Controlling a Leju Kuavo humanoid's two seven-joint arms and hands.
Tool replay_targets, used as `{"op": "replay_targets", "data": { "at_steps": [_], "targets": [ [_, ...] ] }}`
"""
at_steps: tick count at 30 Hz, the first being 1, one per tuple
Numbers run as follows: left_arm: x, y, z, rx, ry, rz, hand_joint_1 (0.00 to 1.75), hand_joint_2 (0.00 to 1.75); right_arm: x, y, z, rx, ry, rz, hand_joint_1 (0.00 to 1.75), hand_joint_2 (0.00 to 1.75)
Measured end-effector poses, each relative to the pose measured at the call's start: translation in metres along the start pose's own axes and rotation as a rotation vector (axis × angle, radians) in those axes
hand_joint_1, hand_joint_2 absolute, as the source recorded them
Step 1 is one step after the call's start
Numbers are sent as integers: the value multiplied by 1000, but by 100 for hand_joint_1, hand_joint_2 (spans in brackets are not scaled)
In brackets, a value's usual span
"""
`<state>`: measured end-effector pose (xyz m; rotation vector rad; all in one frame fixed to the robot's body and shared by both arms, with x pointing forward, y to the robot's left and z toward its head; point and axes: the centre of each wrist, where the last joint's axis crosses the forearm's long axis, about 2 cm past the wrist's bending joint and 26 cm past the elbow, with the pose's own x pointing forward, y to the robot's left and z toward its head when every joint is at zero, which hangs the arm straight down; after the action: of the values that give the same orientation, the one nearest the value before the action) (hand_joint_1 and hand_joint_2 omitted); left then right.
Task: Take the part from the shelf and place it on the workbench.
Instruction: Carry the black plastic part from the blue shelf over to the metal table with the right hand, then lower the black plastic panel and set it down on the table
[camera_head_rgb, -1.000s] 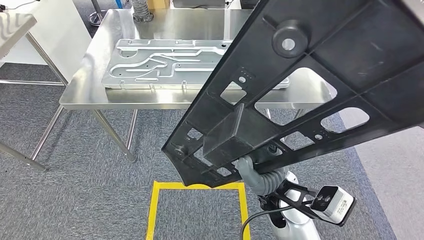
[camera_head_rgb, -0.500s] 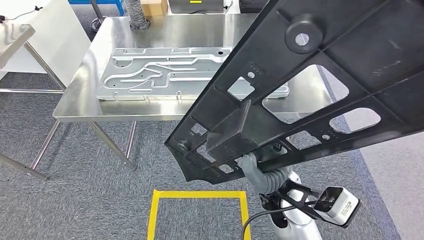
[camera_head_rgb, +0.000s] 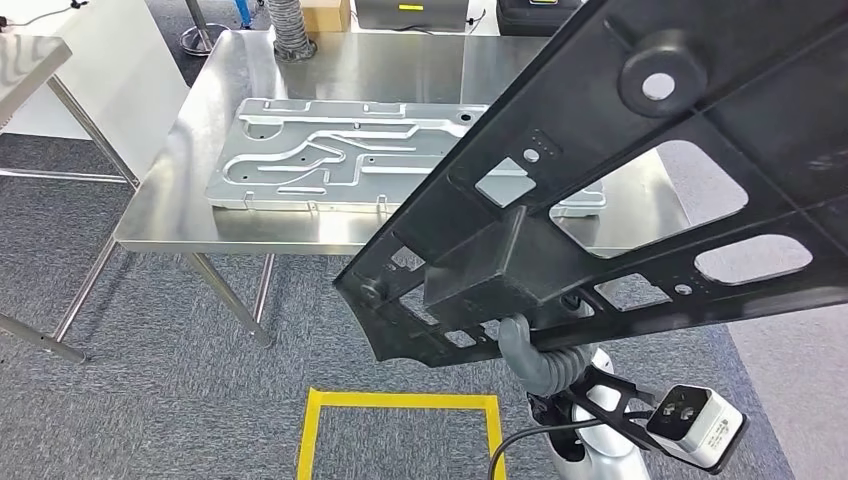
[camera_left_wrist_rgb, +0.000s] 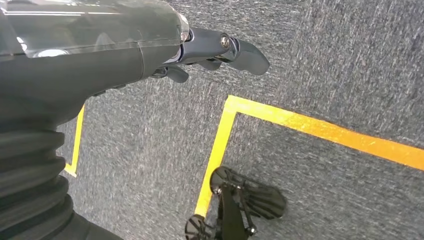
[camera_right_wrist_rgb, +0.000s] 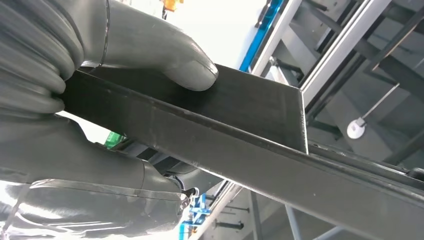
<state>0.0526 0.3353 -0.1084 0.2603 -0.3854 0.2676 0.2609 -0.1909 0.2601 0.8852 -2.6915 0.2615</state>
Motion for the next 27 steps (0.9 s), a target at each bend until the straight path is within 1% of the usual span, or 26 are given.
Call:
{"op": "replay_targets", "data": {
  "at_steps": [6, 15, 27],
  "targets": [
    [1, -1, 0, -1, 0, 1, 0, 175, 7, -3, -1, -26, -23, 19, 143, 175],
    [3, 2, -1, 5, -6, -1, 0, 175, 14, -7, 3, -28, -48, -37, 143, 175],
    [4, 2, -1, 7, -8, -4, 0, 175, 23, -12, 1, -52, -78, 1, 143, 175]
  ]
}}
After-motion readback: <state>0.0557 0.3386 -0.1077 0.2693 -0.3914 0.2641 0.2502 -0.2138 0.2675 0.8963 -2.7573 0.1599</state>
